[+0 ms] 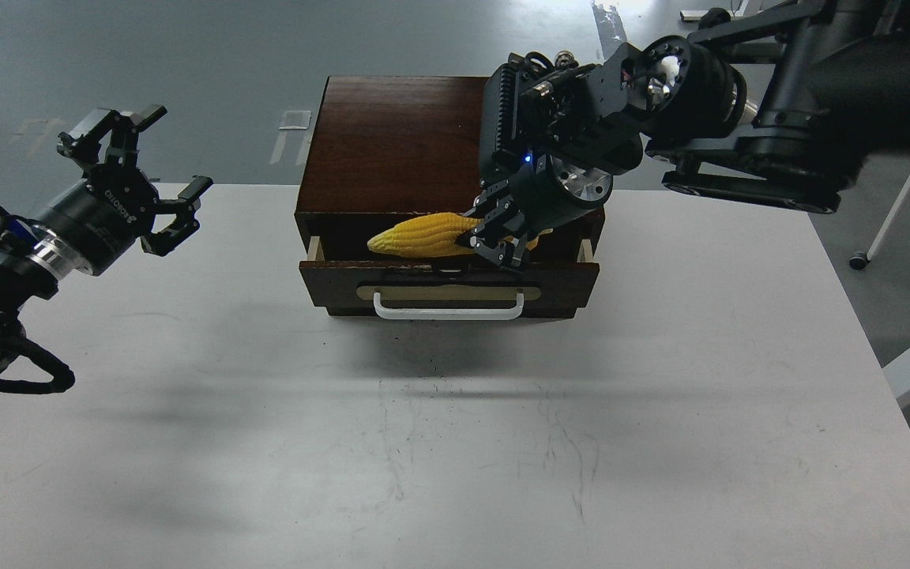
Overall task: Put corn in drawer with both arms
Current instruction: 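Lower the corn into the drawer and open the right gripper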
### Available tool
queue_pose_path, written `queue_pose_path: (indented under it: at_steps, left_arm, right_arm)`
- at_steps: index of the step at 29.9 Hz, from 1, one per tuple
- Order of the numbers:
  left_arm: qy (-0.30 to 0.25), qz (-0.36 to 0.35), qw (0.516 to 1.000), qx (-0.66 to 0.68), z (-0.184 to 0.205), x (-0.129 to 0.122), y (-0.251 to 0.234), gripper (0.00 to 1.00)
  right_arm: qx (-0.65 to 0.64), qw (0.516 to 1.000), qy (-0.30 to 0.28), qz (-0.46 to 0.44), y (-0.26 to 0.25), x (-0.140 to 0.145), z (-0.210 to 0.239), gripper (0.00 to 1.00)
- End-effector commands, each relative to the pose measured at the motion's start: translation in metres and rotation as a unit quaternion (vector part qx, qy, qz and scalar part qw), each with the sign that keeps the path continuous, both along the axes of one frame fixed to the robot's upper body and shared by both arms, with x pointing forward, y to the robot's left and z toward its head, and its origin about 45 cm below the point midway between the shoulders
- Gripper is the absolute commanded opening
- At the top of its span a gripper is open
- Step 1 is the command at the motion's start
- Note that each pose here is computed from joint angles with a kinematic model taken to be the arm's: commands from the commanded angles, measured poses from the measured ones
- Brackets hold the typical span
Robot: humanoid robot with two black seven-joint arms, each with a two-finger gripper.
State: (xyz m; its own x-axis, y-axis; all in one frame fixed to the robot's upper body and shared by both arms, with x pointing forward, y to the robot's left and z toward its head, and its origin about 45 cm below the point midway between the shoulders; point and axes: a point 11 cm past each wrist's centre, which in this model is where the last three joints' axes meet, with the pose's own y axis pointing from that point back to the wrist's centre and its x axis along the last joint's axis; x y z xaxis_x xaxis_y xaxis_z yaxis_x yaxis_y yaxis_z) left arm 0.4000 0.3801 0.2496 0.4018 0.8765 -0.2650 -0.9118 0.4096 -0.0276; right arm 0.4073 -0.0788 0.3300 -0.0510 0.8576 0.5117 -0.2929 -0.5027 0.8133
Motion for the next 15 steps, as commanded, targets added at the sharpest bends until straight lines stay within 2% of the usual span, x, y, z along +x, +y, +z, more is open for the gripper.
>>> queue_pose_path:
  at_steps: [1, 6, 15]
  left_arm:
    - [0.000, 0.000, 1.000, 0.000, -0.0002, 0.0001, -0.0003, 0.99]
    - [0.000, -0.001, 1.000, -0.001, -0.0002, 0.0000, -0.0008, 0.99]
    - [0.000, 0.000, 1.000, 0.000, -0.0002, 0.0001, -0.0003, 0.99]
  right_arm:
    - [0.000, 1.000, 0.003, -0.001, -0.0005, -0.0005, -0.0024, 0.29]
    - [0.002, 1.000, 0.003, 0.000, 0.0002, -0.0010, -0.0023, 0.53]
    - [0.003, 1.000, 0.002, 0.000, -0.0006, -0.0007, -0.0015, 0.71]
